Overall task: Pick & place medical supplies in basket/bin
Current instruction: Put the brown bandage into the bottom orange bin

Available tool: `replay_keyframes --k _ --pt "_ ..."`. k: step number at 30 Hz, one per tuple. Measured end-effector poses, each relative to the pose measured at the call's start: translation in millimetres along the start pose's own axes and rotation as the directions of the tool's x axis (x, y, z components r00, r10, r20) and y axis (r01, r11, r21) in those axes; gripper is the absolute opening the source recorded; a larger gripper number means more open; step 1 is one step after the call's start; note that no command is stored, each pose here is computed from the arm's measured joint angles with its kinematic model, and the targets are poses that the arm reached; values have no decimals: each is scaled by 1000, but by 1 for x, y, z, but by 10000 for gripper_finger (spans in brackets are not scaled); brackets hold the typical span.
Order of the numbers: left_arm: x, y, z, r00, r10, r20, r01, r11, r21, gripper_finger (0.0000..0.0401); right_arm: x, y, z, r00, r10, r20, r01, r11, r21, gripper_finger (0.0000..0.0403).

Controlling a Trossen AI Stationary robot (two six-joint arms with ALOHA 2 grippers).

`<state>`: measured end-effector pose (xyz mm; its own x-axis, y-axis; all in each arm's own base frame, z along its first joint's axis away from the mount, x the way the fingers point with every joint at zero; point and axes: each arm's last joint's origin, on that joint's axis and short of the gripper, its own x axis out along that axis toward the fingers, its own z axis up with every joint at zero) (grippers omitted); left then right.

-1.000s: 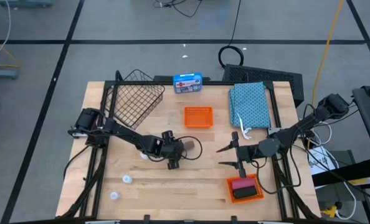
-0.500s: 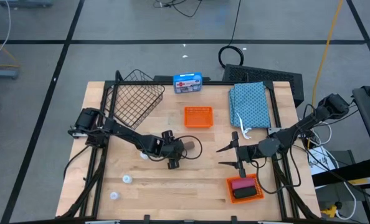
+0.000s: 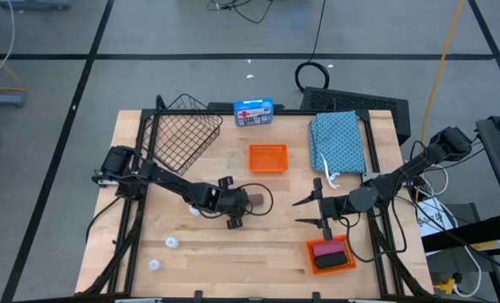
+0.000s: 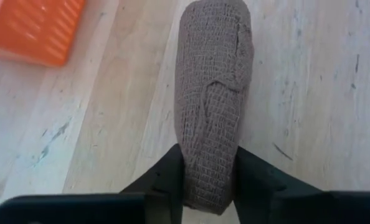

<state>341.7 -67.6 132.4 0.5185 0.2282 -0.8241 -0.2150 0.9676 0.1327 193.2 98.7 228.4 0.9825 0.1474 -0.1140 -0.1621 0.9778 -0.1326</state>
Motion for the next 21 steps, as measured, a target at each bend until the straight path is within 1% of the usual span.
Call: replay_keyframes --k 4,10,17,21 --pt "-5 1 4 1000 -15 14 16 999 -45 95 0 0 0 1000 0 0 0 1000 0 196" --pt "-29 -1 32 989 -105 108 113 991 -70 93 0 0 0 1000 0 0 0 1000 -1 196" --pt "-63 -1 60 959 -156 235 169 985 -34 93 0 0 -1 1000 -1 -10 1 1000 -5 196" --pt "-76 -3 67 936 -179 302 188 982 -3 93 -4 -3 2 999 -54 -5 54 999 -1 196"
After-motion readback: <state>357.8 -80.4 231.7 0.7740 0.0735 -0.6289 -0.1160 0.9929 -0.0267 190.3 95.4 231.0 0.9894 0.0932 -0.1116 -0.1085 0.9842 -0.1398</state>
